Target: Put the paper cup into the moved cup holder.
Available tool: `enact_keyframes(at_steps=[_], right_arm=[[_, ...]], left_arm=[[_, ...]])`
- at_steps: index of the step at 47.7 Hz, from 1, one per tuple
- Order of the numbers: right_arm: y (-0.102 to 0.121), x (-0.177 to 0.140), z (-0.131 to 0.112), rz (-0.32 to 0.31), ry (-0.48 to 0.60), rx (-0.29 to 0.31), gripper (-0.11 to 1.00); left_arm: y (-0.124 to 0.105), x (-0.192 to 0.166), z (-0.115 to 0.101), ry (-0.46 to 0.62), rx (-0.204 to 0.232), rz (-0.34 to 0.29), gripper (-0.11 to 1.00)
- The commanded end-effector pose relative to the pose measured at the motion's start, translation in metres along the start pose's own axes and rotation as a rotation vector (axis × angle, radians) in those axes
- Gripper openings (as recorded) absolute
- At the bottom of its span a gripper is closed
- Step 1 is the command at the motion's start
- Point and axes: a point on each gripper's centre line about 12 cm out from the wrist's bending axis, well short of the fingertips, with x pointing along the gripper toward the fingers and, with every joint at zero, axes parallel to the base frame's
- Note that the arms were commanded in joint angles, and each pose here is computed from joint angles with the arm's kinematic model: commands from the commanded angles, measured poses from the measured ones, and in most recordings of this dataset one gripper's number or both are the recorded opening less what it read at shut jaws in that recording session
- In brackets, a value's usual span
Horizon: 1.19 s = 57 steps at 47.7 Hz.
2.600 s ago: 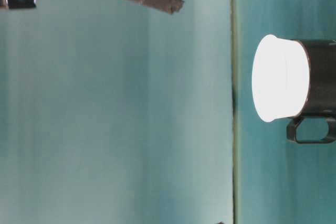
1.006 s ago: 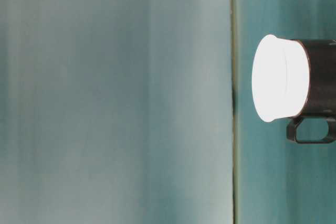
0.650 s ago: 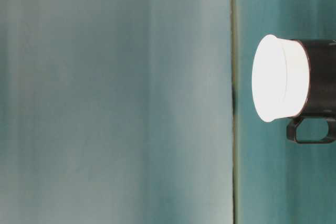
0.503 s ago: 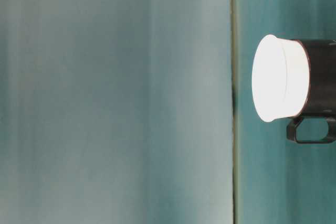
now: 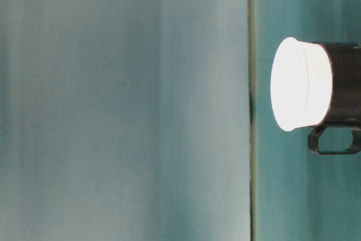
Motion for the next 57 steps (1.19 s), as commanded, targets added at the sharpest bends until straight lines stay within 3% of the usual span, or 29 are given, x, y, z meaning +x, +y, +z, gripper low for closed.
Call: enact_keyframes(at_steps=[1,57], right_arm=[[0.0017,-0.0019,0.0050,0.006,-0.022,-0.007,0.78],[0.0013,-0.0008,0.0035,0.005,-0.016,-0.004,0.78]], left_arm=[[-0.0006,-0.0004,0.0049,-0.018,0.001,-0.002,0.82],[-0.0001,0.0008,0.0023,-0.009,0.002,0.000,0.82]])
